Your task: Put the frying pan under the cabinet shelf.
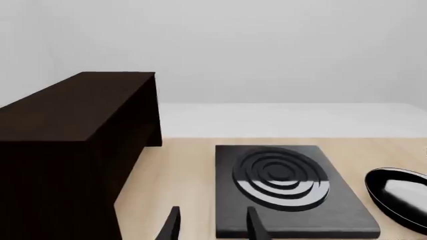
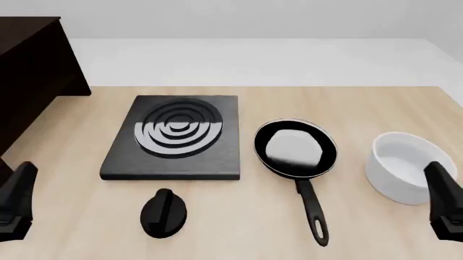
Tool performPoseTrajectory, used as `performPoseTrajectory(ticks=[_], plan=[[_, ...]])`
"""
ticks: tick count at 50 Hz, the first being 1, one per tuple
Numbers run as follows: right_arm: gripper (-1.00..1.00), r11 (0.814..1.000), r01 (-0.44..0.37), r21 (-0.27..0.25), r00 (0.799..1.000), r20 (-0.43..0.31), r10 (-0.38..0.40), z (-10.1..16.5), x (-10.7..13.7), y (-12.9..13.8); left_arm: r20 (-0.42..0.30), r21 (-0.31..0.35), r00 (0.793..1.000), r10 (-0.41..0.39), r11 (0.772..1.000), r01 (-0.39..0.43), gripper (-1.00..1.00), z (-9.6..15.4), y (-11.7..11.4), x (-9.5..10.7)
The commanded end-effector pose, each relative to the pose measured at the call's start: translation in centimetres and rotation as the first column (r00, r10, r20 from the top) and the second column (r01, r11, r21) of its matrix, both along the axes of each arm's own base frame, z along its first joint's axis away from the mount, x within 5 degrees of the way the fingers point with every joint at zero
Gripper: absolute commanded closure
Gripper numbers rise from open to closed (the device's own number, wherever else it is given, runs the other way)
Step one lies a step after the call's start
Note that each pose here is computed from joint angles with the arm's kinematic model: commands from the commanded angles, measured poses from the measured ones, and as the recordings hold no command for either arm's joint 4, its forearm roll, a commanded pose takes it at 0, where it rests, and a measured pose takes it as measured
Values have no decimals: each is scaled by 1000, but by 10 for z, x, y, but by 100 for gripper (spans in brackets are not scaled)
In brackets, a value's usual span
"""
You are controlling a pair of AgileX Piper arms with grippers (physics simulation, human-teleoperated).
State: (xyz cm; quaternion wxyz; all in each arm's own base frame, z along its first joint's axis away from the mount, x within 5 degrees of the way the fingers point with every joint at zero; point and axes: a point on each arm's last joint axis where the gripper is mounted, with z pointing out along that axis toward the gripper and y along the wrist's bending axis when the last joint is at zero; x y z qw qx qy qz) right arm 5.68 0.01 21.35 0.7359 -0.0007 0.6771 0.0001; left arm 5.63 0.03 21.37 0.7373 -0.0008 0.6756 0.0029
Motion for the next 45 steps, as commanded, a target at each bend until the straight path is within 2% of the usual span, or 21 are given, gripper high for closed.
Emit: performPoseTrajectory(ticks=[1, 7, 9, 12, 15, 18, 21, 27, 28, 32, 33, 35, 36, 37, 38, 39, 40, 41, 43, 44, 45], plan=[[-100, 1000, -6, 8, 1000, 3, 6, 1, 0, 0, 15, 50, 999, -39, 998, 38, -100, 2, -2, 0], [-100, 1000, -12, 15, 1000, 4, 12, 2, 0, 1, -1, 91, 991, -130, 987, 130, -100, 4, -8, 1], [-100, 1000, -13, 17, 1000, 4, 13, 2, 0, 1, 4, 161, 984, -180, 971, 177, -100, 11, -11, 2], [-100, 1000, -16, 19, 1000, 3, 16, 1, 0, 1, -53, 133, 979, -199, 970, 205, -100, 28, -16, 19], [-100, 1000, -18, 22, 1000, 2, 18, 0, 0, 1, -102, 148, 954, -281, 944, 293, -100, 57, -28, 34], [-100, 1000, -18, 24, 1000, 3, 18, 1, 0, 1, -207, 44, 923, -324, 940, 339, -100, 86, -41, 61], [-100, 1000, -18, 25, 1000, 4, 18, 1, 0, 1, -294, 90, 911, -288, 941, 327, -100, 98, -46, 87], [-100, 999, -21, 28, 1000, -2, 21, 0, 0, 1, -383, 147, 848, -367, 882, 448, -100, 131, -72, 105], [-100, 999, -21, 28, 1000, -2, 21, 0, 0, 1, -383, 147, 848, -367, 882, 448, -100, 132, -72, 105], [-100, 999, -22, 29, 1000, 1, 22, 1, 0, 1, -461, 172, 781, -421, 821, 544, -100, 143, -96, 116], [-100, 999, -21, 28, 1000, 1, 21, 1, 0, 1, -508, 141, 725, -464, 786, 602, -100, 145, -115, 119], [-100, 999, -19, 31, 1000, 1, 19, 1, 0, 1, -509, 166, 729, -457, 779, 605, -100, 148, -115, 121], [-100, 999, -19, 33, 1000, 2, 19, 1, 0, 1, -527, 121, 660, -535, 721, 682, -100, 153, -141, 115], [-100, 999, -17, 34, 1000, 3, 17, 1, 0, 1, -516, 138, 675, -527, 726, 673, -100, 159, -138, 116], [-100, 999, -16, 35, 1000, 4, 16, 1, 0, 1, -506, 143, 657, -559, 697, 703, -100, 165, -146, 112], [-100, 999, -17, 36, 1000, 5, 16, 1, 0, 1, -553, 65, 602, -575, 691, 720, -100, 164, -163, 113], [-100, 999, -17, 36, 1000, 5, 17, 1, 0, 1, -562, 76, 594, -575, 680, 730, -100, 164, -166, 114], [-100, 999, -17, 36, 1000, 5, 17, 1, 0, 1, -545, 113, 602, -584, 660, 743, -100, 168, -167, 113], [-100, 999, -19, 39, 1000, 5, 18, 1, 0, 1, -581, 77, 531, -617, 608, 790, -100, 167, -192, 107], [-100, 999, -19, 41, 1000, 6, 19, 1, 0, 1, -601, 75, 507, -618, 588, 805, -100, 165, -201, 107], [-100, 999, -20, 42, 1000, 6, 20, 1, 0, 1, -598, 74, 501, -626, 580, 811, -100, 166, -205, 106]])
